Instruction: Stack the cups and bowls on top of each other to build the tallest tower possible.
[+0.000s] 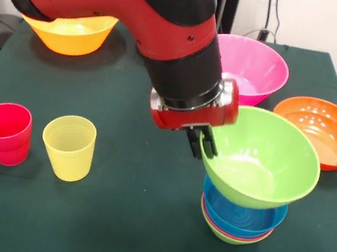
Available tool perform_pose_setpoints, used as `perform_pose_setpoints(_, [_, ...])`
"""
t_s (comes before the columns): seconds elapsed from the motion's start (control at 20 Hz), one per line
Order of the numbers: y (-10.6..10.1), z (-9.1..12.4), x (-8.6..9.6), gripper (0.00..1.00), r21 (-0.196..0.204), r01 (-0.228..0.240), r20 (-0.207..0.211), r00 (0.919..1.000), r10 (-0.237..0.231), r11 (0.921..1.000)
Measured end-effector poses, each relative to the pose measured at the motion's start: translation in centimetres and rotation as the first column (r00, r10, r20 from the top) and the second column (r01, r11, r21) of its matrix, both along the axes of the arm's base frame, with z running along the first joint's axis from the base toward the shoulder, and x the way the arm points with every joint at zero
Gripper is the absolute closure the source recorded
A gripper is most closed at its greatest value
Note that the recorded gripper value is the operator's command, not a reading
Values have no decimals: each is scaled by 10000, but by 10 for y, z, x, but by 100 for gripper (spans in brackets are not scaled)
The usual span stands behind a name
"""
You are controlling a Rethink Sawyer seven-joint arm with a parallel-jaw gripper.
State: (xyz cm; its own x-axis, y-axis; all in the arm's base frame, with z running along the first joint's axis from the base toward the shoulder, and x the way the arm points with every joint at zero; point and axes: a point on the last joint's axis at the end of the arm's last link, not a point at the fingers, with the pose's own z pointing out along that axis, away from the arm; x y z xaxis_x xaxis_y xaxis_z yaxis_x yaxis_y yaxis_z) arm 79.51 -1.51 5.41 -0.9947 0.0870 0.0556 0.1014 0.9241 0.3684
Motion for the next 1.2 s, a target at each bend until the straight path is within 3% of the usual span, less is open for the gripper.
perform_pose_setpoints(0.5, [-3,-25,21,100,130,362,102,9993,-364,9993])
perform_pose_setpoints(1.2, [-1,-32,16,100,321,258,-441,9987,-244,9992])
